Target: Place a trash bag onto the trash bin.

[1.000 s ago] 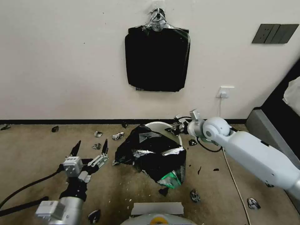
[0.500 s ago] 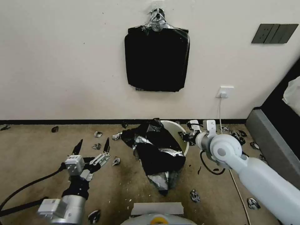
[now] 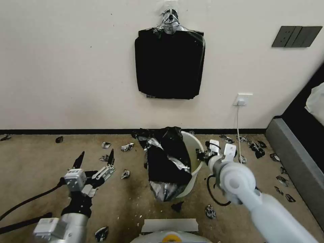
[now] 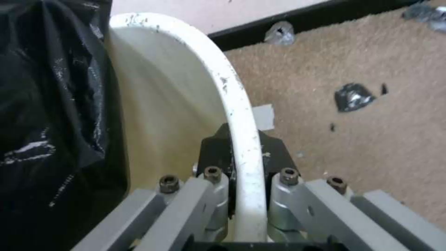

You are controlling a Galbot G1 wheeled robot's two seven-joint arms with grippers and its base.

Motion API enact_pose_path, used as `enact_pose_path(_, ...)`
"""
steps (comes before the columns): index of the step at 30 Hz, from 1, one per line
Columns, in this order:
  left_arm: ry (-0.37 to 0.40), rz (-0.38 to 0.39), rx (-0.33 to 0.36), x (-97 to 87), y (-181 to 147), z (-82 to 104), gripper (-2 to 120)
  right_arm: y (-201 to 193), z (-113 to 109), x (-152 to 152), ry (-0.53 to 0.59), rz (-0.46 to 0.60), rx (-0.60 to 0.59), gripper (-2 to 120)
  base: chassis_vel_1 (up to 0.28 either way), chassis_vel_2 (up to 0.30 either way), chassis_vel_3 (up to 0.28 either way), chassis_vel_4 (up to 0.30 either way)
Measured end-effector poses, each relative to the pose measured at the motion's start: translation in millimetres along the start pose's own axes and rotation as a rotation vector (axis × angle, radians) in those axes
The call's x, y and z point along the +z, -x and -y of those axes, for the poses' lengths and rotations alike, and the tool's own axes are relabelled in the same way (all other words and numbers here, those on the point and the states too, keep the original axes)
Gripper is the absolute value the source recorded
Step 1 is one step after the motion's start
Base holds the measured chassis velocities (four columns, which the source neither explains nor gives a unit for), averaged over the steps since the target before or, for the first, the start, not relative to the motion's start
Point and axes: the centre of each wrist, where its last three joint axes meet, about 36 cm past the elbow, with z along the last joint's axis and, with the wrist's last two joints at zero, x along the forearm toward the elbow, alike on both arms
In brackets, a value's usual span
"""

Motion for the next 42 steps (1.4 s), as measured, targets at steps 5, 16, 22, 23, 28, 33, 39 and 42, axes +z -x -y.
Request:
enact_pose_path(5, -0.002, 0.001, -0.004, -0.5, -0.7, -0.2, 100, 7.3, -4.8, 12.2, 0.020, 0.003, -0.021, 6, 0.000, 0.000, 0.000, 0.000)
enact_pose_path(16, -0.014, -0.002, -0.002, 2.3, -0.7, 3.5, 100, 13.9, -4.0, 25.9, 0.010, 0.013, -0.047, 8, 0.000, 0.000, 0.000, 0.000)
enact_pose_path(22, -0.016, -0.005, -0.004, 3.5, -1.1, 3.9, 100, 9.6, 0.0, 29.7, -0.031, 0.026, -0.056, 29, 0.000, 0.000, 0.000, 0.000)
enact_pose_path(23, -0.017, -0.005, -0.004, 3.5, -1.3, 4.0, 100, 6.2, 0.3, 27.8, -0.049, 0.043, -0.058, 34, 0.000, 0.000, 0.000, 0.000)
enact_pose_path(28, -0.017, -0.006, -0.005, 3.6, -1.8, 3.9, 100, -7.0, -1.5, 20.6, -0.080, 0.089, -0.067, 48, 0.000, 0.000, 0.000, 0.000)
enact_pose_path(33, -0.018, -0.007, -0.008, 5.0, -2.6, 3.1, 100, -50.3, 1.2, 5.8, -0.181, 0.198, -0.089, 66, 0.000, 0.000, 0.000, 0.000)
enact_pose_path(39, -0.015, -0.013, -0.013, 10.4, -4.7, 2.8, 100, -86.7, -0.9, 22.3, -0.507, 0.303, -0.363, 93, 0.000, 0.000, 0.000, 0.000)
enact_pose_path(42, -0.011, -0.016, -0.012, 10.8, -5.4, 3.0, 100, -86.4, -4.9, 27.3, -0.595, 0.288, -0.454, 98, 0.000, 0.000, 0.000, 0.000)
